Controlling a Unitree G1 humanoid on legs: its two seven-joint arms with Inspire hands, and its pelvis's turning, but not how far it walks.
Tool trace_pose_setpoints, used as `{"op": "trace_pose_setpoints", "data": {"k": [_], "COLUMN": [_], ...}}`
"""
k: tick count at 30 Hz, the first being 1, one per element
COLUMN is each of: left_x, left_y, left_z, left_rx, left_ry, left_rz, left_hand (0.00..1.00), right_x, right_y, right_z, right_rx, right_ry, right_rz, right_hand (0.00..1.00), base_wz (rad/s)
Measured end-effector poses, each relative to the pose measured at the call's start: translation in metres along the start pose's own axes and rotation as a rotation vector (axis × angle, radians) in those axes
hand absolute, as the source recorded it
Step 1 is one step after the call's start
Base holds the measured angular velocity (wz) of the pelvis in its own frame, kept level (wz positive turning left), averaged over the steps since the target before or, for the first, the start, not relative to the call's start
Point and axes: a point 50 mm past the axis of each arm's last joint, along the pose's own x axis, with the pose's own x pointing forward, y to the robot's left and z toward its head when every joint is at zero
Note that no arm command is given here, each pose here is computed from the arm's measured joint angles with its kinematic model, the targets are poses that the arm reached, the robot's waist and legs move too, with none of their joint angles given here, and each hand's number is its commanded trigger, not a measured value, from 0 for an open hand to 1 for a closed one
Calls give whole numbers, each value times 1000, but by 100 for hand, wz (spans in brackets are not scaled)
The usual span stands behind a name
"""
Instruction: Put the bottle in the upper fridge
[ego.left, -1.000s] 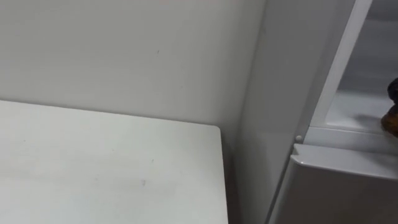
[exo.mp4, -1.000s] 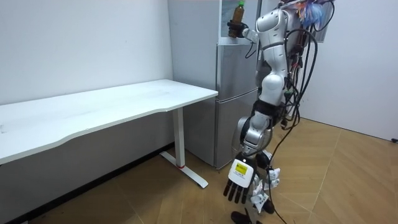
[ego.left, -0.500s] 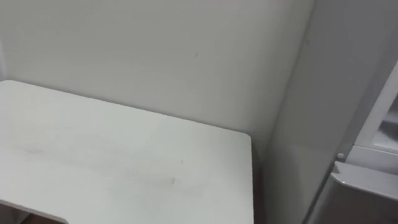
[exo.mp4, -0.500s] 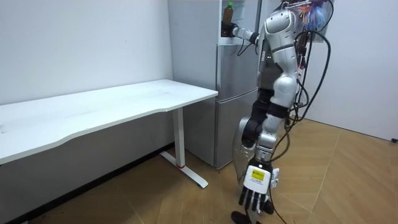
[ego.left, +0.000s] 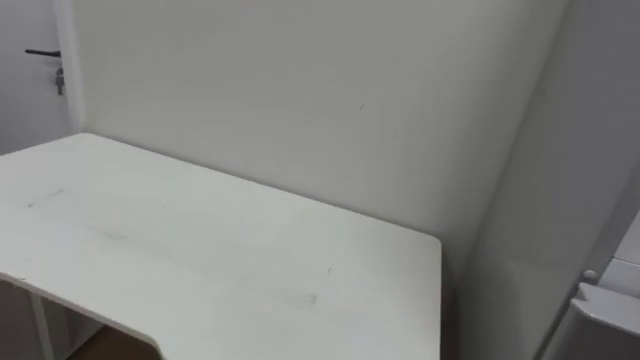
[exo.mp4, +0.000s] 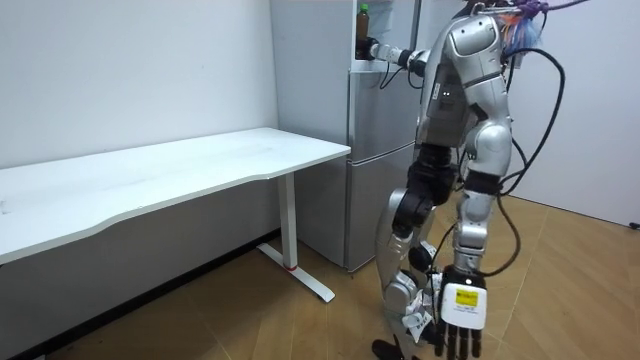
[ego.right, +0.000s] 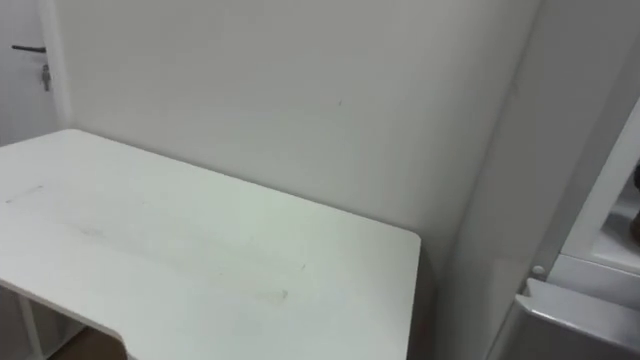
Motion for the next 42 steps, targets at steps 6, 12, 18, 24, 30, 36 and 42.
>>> {"op": "trace_pose_setpoints", "data": {"k": [6,12,18,24,30,36,42], "left_x": [0,1,1,0,0,0,-1], "left_y": [5,10,19,20,19,20,21], "left_z": [-4,10,24,33,35,41,45], "left_rx": [-63,-132,-96,-115,-104,-105,-106], "left_ry": [12,-27,-81,-114,-120,-136,-153], "left_rz": [10,15,46,42,35,38,52], "left_hand": [0,0,0,0,0,0,0], "right_x": [2,3,7,7,6,7,8], "right_y": [-6,-6,-2,-2,-1,-4,-7], "right_z": [-4,0,2,2,1,-1,-2], "right_rx": [-27,-126,-169,-192,-210,-225,-230], "right_ry": [-13,-53,-73,-91,-92,-82,-73], "right_rz": [-18,3,3,5,13,13,10], "right_hand": [8,0,0,0,0,0,0], "base_wz": [6,-3,-7,-6,0,0,0]}}
